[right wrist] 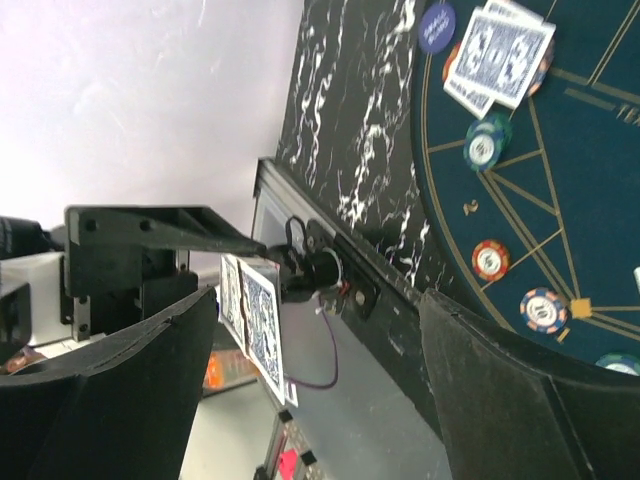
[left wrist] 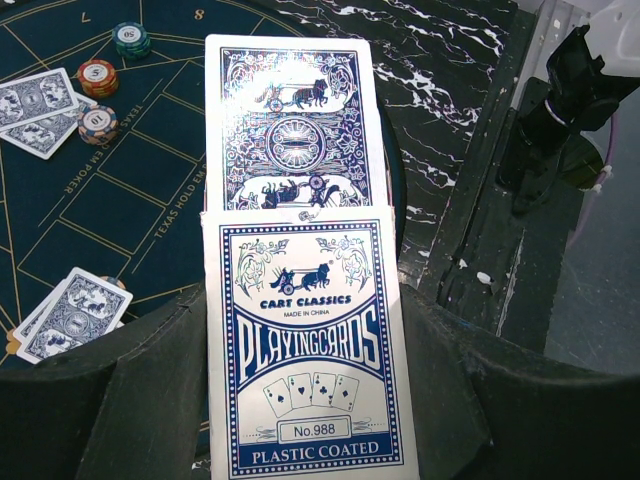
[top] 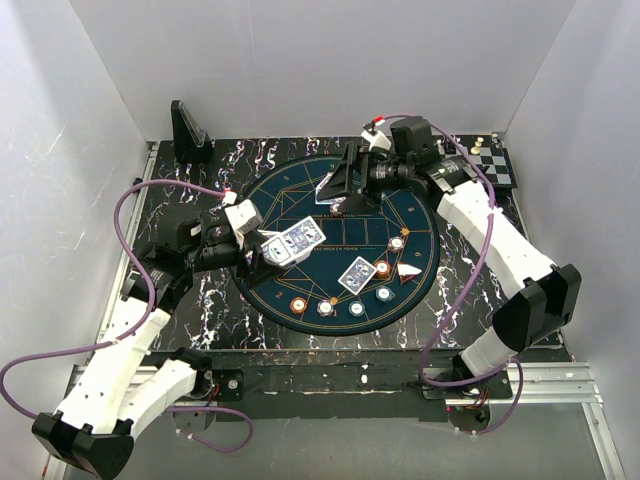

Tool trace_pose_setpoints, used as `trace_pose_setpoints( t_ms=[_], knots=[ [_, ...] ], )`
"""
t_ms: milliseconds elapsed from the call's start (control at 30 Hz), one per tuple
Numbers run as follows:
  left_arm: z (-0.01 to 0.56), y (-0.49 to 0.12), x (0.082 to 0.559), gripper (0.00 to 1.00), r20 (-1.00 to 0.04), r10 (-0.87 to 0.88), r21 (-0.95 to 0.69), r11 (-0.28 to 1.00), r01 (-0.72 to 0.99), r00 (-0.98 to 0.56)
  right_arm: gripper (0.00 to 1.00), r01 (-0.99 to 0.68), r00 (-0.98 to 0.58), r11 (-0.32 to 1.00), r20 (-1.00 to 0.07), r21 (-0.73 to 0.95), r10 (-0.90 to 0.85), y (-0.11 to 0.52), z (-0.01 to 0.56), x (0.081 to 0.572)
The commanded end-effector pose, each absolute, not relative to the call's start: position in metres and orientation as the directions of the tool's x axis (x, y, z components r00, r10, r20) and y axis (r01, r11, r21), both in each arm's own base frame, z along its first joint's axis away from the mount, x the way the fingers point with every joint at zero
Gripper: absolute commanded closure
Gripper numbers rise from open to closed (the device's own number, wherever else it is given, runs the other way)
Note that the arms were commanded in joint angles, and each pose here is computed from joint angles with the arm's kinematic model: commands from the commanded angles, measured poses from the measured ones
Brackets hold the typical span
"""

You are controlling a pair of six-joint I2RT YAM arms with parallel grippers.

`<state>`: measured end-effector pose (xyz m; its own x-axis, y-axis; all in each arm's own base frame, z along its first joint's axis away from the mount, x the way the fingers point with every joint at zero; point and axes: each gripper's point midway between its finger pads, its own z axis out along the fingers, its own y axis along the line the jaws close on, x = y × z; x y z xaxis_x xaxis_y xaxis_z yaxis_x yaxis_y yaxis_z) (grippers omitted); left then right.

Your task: Distribute texas hold em gaming equipment

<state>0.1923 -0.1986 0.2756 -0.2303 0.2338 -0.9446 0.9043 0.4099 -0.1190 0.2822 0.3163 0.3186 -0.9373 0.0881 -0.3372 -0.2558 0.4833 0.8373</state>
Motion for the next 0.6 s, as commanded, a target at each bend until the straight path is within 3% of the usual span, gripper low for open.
trace_pose_setpoints(
  t_ms=[0,300,567],
  knots=[
    [0.284,-0.2,0.192,1.0,-0.954,0.227,-0.096,0.392,0.915,-0.197,0.11,-0.321,-0.937,0.434,-0.349,0.841,-0.017,0.333,0.327,0.24],
    [0.289,-0.199,0.195,1.0,-0.953,0.226,-0.094,0.408,0.908,-0.2,0.11,-0.32,-0.947,0.405,-0.299,0.856,-0.116,0.365,0.309,0.202],
    [0.295,-0.199,0.195,1.0,-0.958,0.224,-0.077,0.404,0.911,-0.18,0.42,-0.297,-0.955,0.378,-0.277,0.877,-0.107,0.373,0.306,0.201]
  ],
)
